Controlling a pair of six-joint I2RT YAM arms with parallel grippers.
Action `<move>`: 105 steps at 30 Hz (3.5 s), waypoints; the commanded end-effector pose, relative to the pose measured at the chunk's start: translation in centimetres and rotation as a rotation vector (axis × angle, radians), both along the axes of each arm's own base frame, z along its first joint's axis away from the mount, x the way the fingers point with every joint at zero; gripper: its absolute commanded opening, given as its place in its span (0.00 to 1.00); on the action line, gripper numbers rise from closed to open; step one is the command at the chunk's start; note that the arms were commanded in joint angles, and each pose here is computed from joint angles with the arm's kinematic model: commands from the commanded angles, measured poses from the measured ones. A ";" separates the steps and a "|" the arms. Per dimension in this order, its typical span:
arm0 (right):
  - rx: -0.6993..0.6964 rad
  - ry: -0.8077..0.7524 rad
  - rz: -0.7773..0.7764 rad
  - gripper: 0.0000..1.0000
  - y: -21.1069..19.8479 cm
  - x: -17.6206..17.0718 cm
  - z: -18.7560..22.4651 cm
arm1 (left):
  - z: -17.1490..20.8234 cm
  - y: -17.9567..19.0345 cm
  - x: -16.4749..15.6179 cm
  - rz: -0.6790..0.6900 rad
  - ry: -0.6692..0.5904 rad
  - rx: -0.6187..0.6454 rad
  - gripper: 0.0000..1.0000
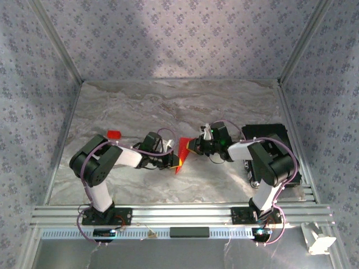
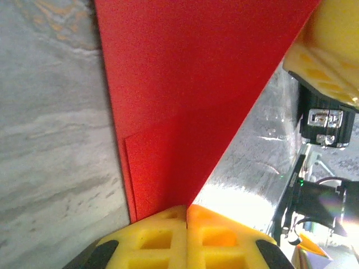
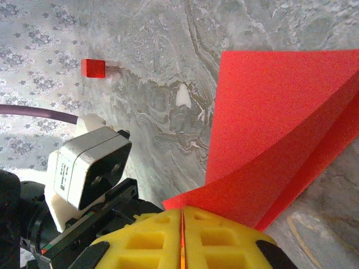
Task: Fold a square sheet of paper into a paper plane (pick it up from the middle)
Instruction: Fold the wing for the fifth time at the center of the table.
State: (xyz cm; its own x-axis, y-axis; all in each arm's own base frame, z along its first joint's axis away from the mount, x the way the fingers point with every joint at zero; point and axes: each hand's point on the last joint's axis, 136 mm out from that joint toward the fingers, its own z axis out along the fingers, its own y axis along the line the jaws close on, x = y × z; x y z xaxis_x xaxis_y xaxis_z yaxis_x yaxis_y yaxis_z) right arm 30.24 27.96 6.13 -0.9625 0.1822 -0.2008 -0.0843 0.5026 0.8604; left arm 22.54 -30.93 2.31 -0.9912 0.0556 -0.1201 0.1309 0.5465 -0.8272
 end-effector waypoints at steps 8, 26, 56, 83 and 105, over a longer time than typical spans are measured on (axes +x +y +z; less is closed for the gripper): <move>0.036 -0.018 0.053 0.11 1.5 0.1 0.2 | -1.8 1.2 -0.1 0.102 0.091 0.020 0.00; 0.021 0.011 0.092 0.10 2.4 -1.2 -1.0 | -2.1 1.8 0.1 0.147 0.095 0.034 0.00; 0.039 0.028 0.083 0.09 3.0 -1.0 -1.5 | 0.8 0.3 2.7 0.121 -0.009 0.028 0.20; 0.033 0.007 0.039 0.10 0.9 -0.5 -0.5 | 0.7 -0.4 2.4 0.053 0.027 -0.072 0.00; 0.035 -0.015 0.048 0.10 0.5 -0.6 0.3 | -0.5 -0.4 2.3 0.097 0.095 -0.099 0.00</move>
State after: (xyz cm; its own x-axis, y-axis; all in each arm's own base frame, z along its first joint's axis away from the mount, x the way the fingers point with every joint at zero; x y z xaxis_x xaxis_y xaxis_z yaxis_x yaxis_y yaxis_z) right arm 29.85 27.98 5.88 -0.9657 0.1726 -0.1939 -0.0905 0.4758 0.8749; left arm 24.78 -31.67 2.70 -0.9992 -0.0240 -0.0319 0.0174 0.4564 -0.8896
